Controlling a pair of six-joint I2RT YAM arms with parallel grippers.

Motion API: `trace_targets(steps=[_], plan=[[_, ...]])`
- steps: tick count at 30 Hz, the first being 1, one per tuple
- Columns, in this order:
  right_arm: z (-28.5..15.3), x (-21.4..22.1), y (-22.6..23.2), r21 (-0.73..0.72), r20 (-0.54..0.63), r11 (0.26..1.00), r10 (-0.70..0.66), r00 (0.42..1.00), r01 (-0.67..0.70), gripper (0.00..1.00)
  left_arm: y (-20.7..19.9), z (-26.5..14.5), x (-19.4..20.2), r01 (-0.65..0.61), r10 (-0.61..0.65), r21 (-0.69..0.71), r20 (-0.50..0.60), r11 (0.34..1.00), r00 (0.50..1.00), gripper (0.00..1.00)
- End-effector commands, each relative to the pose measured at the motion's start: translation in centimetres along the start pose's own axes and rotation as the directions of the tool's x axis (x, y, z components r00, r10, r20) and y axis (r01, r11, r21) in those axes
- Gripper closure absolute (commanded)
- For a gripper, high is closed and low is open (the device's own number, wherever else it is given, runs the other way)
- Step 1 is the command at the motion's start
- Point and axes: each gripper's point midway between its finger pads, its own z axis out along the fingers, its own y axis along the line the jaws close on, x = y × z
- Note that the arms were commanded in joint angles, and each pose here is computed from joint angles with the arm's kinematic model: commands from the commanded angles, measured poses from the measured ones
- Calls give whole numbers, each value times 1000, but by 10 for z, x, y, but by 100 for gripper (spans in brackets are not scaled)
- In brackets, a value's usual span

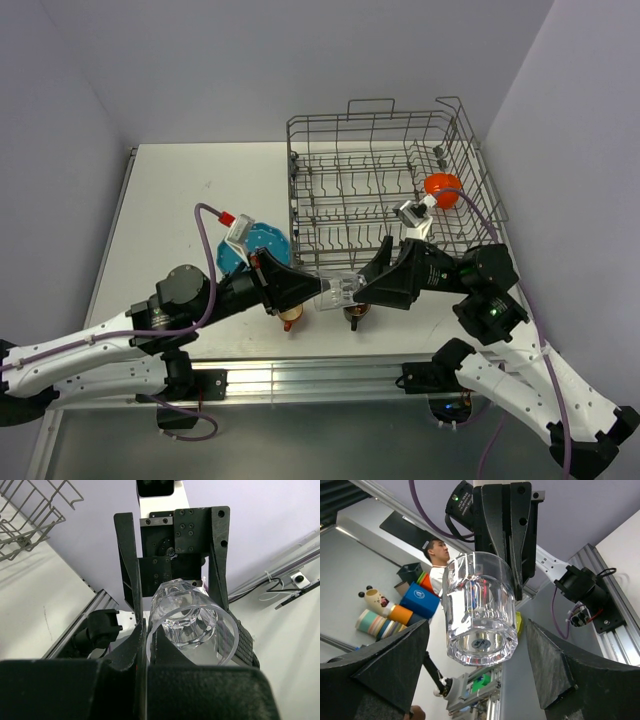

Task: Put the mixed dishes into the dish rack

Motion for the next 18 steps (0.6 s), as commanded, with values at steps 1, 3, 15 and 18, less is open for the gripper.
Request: trace_targets(steps=[1, 3, 15, 18], plan=[[1, -4, 21, -65, 2, 997, -51, 999, 51, 16, -19, 2, -12, 6, -9, 77, 42, 997, 999, 100], [1, -4, 22, -72, 5, 996, -53, 999, 53, 19, -19, 2, -11, 9, -11, 82, 34, 997, 999, 100], [3, -6, 18, -75, 12, 996, -49, 999, 49, 92, -9, 3, -7, 27, -28, 65, 16, 997, 999, 67], [4, -7, 17, -67, 13, 996, -59, 998, 60, 100, -6, 2, -5, 30, -30, 60, 10, 998, 999, 15]])
